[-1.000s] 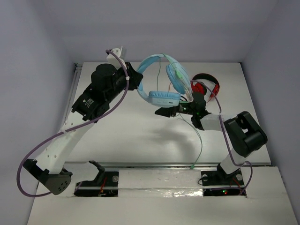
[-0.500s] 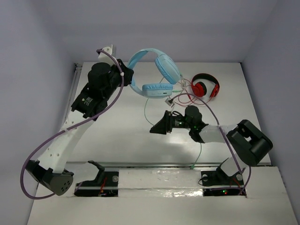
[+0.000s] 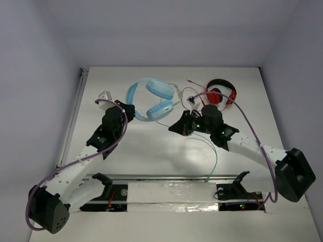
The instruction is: Wrap the headphones
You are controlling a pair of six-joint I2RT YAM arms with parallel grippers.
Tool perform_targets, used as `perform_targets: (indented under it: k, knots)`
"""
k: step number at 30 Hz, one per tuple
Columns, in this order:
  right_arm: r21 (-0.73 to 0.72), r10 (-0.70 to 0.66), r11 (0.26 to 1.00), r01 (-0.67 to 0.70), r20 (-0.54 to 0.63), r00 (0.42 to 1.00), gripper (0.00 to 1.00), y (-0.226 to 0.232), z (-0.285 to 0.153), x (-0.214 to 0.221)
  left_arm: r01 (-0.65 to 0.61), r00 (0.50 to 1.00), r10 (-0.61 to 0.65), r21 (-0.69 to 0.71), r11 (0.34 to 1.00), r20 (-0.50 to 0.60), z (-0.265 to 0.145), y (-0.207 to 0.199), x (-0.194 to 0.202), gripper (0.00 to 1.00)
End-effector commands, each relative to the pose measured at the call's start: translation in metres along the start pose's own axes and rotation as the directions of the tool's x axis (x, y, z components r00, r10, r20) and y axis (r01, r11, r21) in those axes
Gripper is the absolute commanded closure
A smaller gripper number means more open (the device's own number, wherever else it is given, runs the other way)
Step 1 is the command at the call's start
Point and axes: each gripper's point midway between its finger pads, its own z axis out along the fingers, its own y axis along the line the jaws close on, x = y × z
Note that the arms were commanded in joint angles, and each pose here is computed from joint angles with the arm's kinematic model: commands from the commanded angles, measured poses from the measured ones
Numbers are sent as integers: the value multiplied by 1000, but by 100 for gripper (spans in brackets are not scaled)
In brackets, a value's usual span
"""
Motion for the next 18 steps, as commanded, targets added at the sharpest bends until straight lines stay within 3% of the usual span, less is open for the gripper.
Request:
perform_targets:
  k: [1, 7, 11, 16, 18]
  knots:
    - [163, -25, 986, 35, -64, 998, 100, -18, -7, 7, 309, 890, -352, 184, 933, 289, -7, -37, -78, 100]
    - [270, -78, 951, 151, -264, 961, 100, -6, 4, 47, 295, 898, -321, 131, 947, 300, 22, -29, -66, 100]
    - [322, -149, 907, 272, -359, 921, 100, 19, -9, 55, 217, 936, -229, 76, 973, 267, 37, -18, -46, 100]
    - [375, -278, 836, 400, -338, 899, 100, 49, -27, -2, 102, 979, -109, 49, 994, 173, 41, -2, -12, 100]
    - [435, -307, 765, 475, -402, 862, 100, 36, -34, -9, 55, 991, -62, 61, 997, 115, 43, -2, 4, 100]
